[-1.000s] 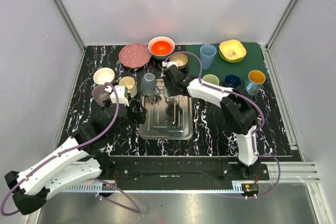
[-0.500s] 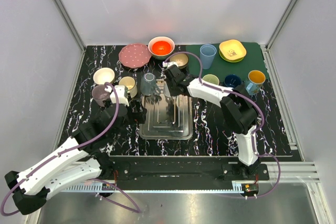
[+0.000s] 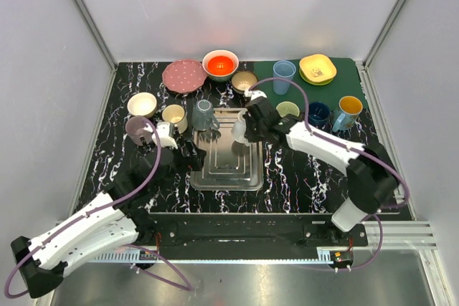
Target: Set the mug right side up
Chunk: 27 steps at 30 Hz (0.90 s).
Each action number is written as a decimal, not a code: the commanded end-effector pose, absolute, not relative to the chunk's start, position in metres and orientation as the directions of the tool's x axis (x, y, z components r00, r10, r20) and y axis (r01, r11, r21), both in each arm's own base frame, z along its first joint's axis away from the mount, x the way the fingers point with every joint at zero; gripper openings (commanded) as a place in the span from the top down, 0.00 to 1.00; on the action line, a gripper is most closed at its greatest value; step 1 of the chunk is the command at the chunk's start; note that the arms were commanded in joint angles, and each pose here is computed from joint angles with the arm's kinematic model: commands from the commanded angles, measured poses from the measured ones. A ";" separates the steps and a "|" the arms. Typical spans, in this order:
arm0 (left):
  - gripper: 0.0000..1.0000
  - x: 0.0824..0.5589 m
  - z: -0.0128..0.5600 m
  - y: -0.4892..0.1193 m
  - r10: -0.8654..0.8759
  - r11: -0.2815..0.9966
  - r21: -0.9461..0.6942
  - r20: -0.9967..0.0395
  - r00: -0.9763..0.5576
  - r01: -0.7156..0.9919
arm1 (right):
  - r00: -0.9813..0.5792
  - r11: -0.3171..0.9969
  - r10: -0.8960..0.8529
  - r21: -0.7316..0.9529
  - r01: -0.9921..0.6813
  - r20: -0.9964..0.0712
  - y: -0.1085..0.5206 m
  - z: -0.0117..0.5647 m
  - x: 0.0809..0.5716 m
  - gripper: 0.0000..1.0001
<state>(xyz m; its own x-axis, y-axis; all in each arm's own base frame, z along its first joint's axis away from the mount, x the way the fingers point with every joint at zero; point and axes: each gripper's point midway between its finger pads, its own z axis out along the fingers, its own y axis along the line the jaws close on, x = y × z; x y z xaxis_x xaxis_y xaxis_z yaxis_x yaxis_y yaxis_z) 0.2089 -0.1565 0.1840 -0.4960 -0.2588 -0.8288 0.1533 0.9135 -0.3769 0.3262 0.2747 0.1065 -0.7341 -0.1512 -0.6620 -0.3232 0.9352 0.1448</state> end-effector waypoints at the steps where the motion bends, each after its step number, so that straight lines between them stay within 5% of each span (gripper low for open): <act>1: 0.01 0.212 0.209 -0.196 -0.411 0.774 -0.575 -0.774 -0.482 0.263 | -0.650 0.849 0.076 0.391 -0.356 -0.756 0.300 0.188 0.325 1.00; 10: 0.01 0.185 0.266 -0.235 -0.675 0.298 -0.798 -0.564 -0.475 0.524 | -0.566 0.389 0.490 0.747 -0.539 -0.663 0.312 0.311 0.290 1.00; 16: 0.04 0.188 0.296 -0.227 -0.767 0.133 -0.795 -0.461 -0.446 0.592 | -0.644 0.159 0.515 0.802 -0.576 -0.565 0.320 0.343 0.267 1.00; 27: 0.23 0.201 0.329 -0.250 -0.723 -0.093 -0.741 -0.409 -0.556 0.665 | -0.674 0.108 0.484 0.802 -0.587 -0.559 0.319 0.349 0.250 1.00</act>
<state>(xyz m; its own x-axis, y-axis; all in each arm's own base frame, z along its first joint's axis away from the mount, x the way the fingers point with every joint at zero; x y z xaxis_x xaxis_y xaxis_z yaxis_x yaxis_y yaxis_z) 0.2224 -0.2425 0.2642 -0.5318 -0.7324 -0.4252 0.5115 0.1224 -0.8505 0.2676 0.3237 0.2945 -0.7283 0.4498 -0.5170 -0.4605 0.2374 0.8553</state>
